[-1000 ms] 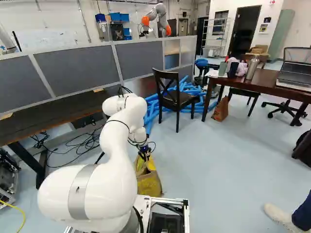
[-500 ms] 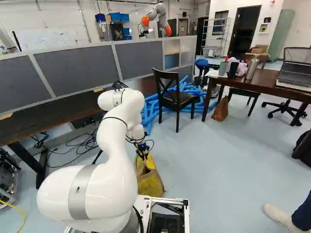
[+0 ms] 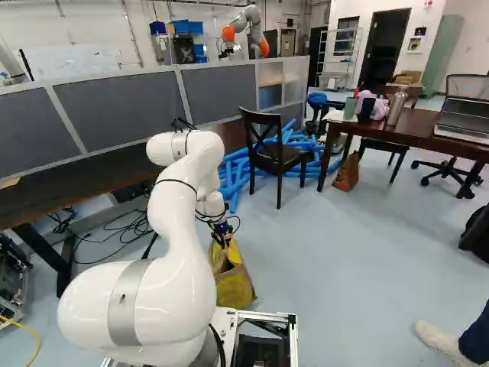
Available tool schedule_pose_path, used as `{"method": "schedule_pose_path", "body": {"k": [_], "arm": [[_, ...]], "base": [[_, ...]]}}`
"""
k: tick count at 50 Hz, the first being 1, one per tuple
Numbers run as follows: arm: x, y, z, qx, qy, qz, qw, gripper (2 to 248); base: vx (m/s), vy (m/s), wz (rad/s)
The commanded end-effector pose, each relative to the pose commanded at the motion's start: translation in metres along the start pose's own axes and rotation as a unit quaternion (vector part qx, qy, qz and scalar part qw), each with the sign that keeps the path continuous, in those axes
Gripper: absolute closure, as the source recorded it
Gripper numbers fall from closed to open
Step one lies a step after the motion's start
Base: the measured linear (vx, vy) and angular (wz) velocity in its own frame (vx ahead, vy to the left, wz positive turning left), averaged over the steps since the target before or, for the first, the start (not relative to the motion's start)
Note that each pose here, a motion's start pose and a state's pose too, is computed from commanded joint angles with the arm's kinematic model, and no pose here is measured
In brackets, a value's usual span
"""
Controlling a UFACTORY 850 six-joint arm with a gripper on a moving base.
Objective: Pick up the bag on the ground and place it on the table
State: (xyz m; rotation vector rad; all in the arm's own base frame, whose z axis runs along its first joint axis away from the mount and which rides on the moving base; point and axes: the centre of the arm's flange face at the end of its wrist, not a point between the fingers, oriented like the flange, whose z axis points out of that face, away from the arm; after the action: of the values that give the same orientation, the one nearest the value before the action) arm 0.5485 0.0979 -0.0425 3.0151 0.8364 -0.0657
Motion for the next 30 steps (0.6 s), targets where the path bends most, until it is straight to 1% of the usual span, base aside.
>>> {"method": "schedule_pose_path", "body": {"k": [30], "arm": [[-0.023, -0.027, -0.044, 0.003, -0.01, -0.017, 0.9998, 226]], "base": [[0.0, 0.0, 0.0]]}}
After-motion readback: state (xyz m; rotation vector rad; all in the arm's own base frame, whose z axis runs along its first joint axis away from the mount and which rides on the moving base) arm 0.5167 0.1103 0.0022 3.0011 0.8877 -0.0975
